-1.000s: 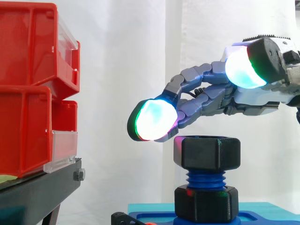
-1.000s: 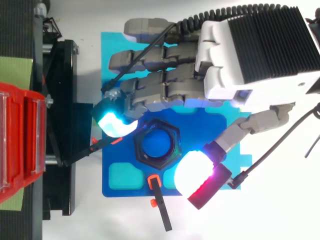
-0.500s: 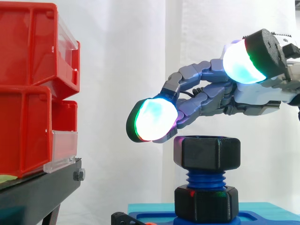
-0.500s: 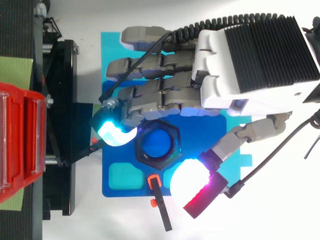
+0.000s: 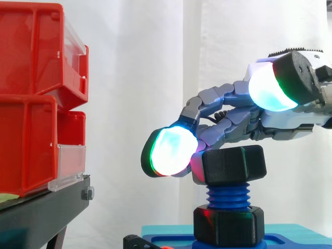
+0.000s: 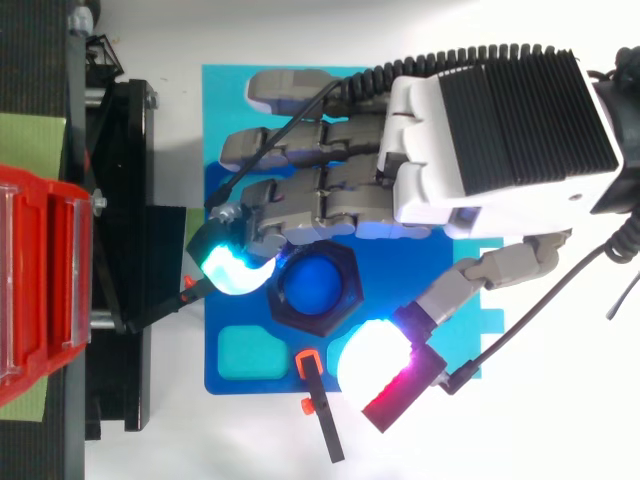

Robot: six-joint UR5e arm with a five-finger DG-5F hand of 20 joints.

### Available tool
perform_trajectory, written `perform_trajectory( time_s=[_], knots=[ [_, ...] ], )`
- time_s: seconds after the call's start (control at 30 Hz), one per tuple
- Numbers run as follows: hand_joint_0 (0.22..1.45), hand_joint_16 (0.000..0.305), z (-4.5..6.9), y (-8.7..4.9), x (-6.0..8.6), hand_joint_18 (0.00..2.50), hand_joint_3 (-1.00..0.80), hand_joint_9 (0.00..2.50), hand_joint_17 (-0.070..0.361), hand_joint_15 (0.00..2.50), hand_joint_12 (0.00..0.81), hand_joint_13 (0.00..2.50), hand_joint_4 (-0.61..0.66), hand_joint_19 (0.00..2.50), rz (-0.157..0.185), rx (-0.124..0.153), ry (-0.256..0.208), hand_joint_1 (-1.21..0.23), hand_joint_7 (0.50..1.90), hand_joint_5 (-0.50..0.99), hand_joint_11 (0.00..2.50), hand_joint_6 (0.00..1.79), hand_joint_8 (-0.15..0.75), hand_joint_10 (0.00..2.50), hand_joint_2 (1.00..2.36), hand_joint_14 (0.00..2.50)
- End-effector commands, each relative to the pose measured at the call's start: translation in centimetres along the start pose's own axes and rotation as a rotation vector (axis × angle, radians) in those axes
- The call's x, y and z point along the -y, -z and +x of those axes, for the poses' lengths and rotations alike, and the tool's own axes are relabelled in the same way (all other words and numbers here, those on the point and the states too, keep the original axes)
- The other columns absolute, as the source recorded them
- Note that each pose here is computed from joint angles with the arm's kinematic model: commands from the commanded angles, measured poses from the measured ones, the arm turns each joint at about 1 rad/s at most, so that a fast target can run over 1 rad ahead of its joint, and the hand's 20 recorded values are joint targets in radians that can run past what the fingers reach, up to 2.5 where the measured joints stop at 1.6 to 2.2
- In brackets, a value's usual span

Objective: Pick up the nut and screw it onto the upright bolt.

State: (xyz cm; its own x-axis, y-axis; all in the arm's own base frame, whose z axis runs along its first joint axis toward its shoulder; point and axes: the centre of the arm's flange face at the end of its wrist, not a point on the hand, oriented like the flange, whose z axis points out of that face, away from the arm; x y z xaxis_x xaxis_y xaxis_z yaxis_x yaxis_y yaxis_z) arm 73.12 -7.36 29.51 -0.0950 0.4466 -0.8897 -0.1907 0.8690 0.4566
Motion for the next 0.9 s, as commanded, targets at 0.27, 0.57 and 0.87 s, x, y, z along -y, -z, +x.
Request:
perform_trajectory(
  time_s=[0.27,0.57,0.87],
  knots=[
    [0.45,0.042,0.0,0.1,0.1,0.00,-0.50,0.60,0.095,0.00,0.340,0.26,0.21,0.00,0.003,-0.003,-0.003,-0.18,0.87,-0.11,0.00,0.50,0.262,0.00,1.00,0.00],
    [0.47,0.035,-0.1,0.3,0.5,0.00,-0.50,0.71,0.078,0.00,0.315,0.34,0.24,0.00,0.007,-0.010,-0.004,-0.18,1.12,-0.06,0.00,0.51,0.274,0.00,1.00,0.00],
    [0.50,0.017,-0.6,0.8,1.6,0.15,-0.50,1.08,0.038,0.00,0.204,0.53,0.21,0.00,0.013,-0.006,-0.003,-0.22,1.29,0.03,0.00,0.50,0.270,0.00,1.00,0.00]
  ],
)
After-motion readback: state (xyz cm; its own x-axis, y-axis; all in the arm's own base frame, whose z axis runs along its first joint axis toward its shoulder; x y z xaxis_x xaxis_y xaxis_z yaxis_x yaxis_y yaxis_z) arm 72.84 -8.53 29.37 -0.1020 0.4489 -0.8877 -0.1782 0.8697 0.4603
